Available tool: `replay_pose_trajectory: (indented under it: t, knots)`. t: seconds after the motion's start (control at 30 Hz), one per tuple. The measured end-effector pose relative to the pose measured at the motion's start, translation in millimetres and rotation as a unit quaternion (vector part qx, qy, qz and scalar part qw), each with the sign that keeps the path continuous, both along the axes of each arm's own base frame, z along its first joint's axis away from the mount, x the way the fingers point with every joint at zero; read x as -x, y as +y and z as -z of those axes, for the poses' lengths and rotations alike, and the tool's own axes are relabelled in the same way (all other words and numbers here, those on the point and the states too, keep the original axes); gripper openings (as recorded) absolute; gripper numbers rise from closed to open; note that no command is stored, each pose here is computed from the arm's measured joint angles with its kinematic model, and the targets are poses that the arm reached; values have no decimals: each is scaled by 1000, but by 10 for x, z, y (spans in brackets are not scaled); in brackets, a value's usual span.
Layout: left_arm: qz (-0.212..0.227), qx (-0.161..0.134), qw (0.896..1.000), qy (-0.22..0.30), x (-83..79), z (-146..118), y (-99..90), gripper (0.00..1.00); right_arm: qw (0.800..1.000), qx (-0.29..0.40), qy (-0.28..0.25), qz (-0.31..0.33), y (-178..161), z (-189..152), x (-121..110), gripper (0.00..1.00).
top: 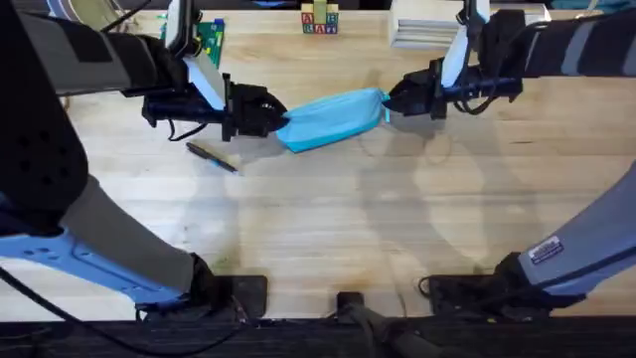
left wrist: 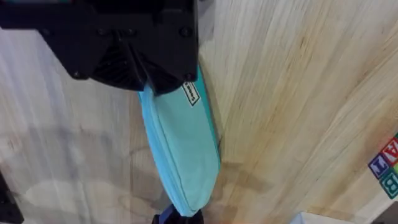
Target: Unzip the bag, pick up the pens from the table one at a time and place them inside, then zip the bag closed.
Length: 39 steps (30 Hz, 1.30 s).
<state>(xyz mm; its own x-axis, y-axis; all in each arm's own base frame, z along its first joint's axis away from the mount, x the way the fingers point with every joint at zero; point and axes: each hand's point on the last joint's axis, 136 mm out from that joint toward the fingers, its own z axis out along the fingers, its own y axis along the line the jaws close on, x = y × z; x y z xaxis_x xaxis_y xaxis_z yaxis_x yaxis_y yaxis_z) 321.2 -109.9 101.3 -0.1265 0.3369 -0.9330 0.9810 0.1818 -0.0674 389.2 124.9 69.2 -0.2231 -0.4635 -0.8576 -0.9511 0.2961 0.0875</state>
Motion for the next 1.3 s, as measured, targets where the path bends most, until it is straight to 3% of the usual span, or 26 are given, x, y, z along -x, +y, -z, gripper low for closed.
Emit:
replay_pose_trajectory:
  t: [0.63, 0.97, 1.03, 1.3]
  knots:
    - [0, 0, 1000, 0, 1, 0, 0, 42, 999, -10, 43, 26, -1, -6, 4, 29]
    - [0, 0, 1000, 0, 0, 1, 0, 43, 996, -4, 47, 70, -47, -344, -38, 29]
    - [0, 0, 1000, 0, 0, 1, 0, 42, 993, 4, 69, 98, -79, -373, -49, 29]
    - [0, 0, 1000, 0, 0, 1, 0, 42, 990, 4, 87, 110, -36, -360, -54, 30]
